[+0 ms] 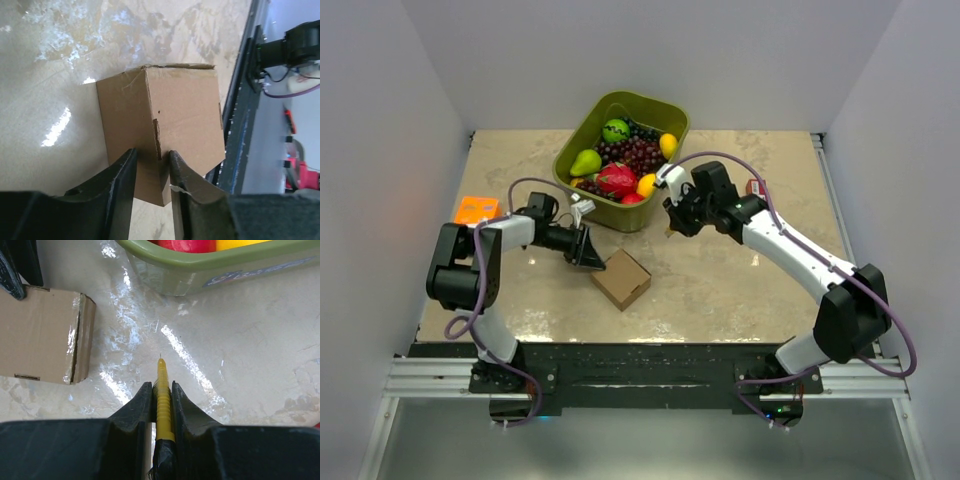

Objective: Unpack the express box

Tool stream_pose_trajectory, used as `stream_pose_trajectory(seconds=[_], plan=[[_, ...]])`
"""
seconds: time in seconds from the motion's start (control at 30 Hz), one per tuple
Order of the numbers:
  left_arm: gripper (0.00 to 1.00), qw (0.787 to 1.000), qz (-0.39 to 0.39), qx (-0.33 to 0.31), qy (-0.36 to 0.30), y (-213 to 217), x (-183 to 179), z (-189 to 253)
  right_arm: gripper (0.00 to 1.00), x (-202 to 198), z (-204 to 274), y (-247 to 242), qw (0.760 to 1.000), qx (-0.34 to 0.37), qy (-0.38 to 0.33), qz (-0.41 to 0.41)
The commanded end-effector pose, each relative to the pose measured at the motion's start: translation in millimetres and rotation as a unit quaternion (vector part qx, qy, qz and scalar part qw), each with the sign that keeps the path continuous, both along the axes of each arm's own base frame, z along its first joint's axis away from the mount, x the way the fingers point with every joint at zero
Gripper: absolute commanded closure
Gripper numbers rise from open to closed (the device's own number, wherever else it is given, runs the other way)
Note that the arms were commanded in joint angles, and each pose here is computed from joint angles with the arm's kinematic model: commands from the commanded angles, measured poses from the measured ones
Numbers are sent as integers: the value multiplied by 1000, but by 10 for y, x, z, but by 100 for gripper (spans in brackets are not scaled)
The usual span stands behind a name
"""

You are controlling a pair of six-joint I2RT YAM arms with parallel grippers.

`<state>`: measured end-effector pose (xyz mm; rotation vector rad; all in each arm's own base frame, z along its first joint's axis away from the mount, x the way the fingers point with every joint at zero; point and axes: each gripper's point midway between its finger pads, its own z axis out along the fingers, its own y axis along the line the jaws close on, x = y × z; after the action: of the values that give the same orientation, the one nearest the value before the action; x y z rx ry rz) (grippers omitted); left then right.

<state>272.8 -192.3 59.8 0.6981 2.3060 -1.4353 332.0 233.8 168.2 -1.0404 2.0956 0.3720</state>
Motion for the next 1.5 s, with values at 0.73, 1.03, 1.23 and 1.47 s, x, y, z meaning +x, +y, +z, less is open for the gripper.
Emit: stream_pose_trajectory(seconds=[0.73, 1.03, 1.23, 1.47], plan=[[70, 988, 81, -85, 101, 517, 213, -80, 100, 210, 122, 81, 1000, 13, -8, -12], [40, 993, 101, -10, -59, 495, 354, 371, 100, 235, 77, 111, 1000, 15, -4, -11], [34, 984, 109, 110, -93, 341, 405, 139, 100, 252, 94, 139, 1000, 17, -4, -9], [32, 986, 89, 114, -86, 141, 335, 43, 100, 195, 104, 82, 1000, 13, -7, -10]])
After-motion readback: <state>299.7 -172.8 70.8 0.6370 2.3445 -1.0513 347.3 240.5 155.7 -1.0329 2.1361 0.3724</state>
